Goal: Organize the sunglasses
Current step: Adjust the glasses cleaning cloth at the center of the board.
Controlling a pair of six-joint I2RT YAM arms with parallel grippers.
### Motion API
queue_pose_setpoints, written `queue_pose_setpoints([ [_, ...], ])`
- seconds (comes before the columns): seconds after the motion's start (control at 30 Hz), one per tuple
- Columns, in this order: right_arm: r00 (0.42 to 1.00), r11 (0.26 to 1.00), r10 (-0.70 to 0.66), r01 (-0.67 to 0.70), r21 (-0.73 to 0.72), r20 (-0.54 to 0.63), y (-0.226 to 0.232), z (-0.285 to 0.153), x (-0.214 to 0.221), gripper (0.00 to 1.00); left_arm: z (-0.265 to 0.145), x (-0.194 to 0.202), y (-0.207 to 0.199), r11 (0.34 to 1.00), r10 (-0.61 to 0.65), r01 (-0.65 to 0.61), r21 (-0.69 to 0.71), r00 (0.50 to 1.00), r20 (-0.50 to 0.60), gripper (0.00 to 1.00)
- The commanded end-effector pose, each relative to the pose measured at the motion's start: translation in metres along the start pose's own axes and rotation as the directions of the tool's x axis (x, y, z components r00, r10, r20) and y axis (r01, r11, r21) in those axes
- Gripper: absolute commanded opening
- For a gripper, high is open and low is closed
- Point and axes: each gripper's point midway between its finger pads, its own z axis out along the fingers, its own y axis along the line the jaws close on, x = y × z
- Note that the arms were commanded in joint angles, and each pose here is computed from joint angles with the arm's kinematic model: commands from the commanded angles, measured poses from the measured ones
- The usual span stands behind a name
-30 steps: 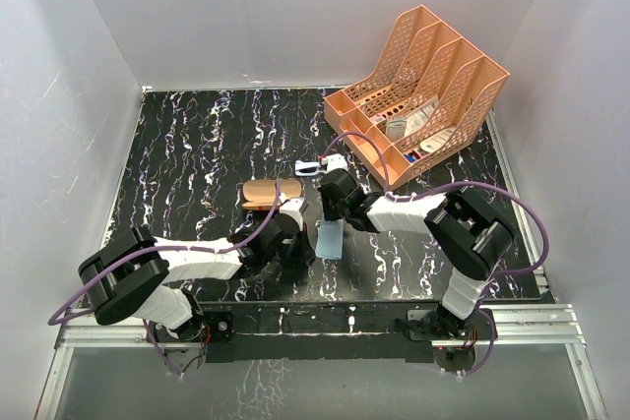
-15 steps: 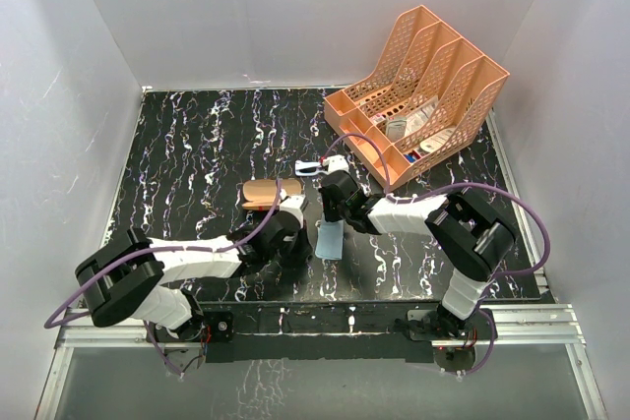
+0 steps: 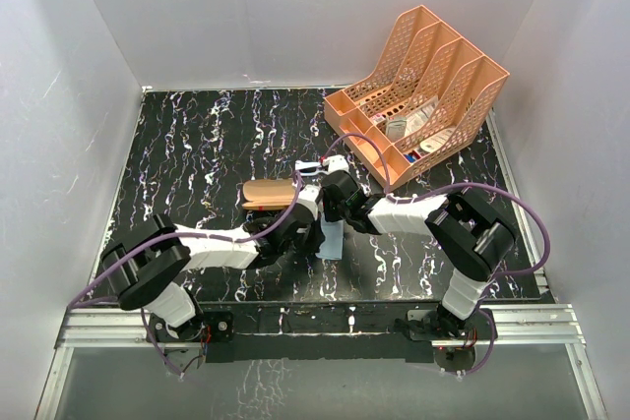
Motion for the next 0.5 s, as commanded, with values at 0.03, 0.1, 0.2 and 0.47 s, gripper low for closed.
queue_pose_setpoints([
  [0.03, 1.0, 1.0, -0.009, 0.009, 0.012, -0.028, -0.004, -0.003, 0.013, 0.0, 0.007, -0.016, -0.009, 1.0, 0.012, -0.013, 0.018, 0.998, 0.06, 0.0],
  [0.1, 1.0, 1.0, -0.008, 0.008, 0.012, -0.029, -0.004, -0.003, 0.013, 0.0, 0.007, -0.015, -0.008, 1.0, 0.01, -0.011, 0.017, 0.998, 0.061, 0.0],
  [0.2, 1.0, 1.0, -0.009, 0.009, 0.012, -0.029, -0.004, -0.002, 0.013, 0.0, 0.009, -0.012, -0.006, 1.0, 0.008, -0.009, 0.011, 0.998, 0.054, 0.0],
  [0.47, 0.999, 1.0, -0.009, 0.01, 0.009, -0.033, -0.004, -0.002, 0.015, 0.0, 0.011, 0.011, 0.002, 1.0, -0.005, 0.005, 0.001, 1.0, -0.012, 0.0],
])
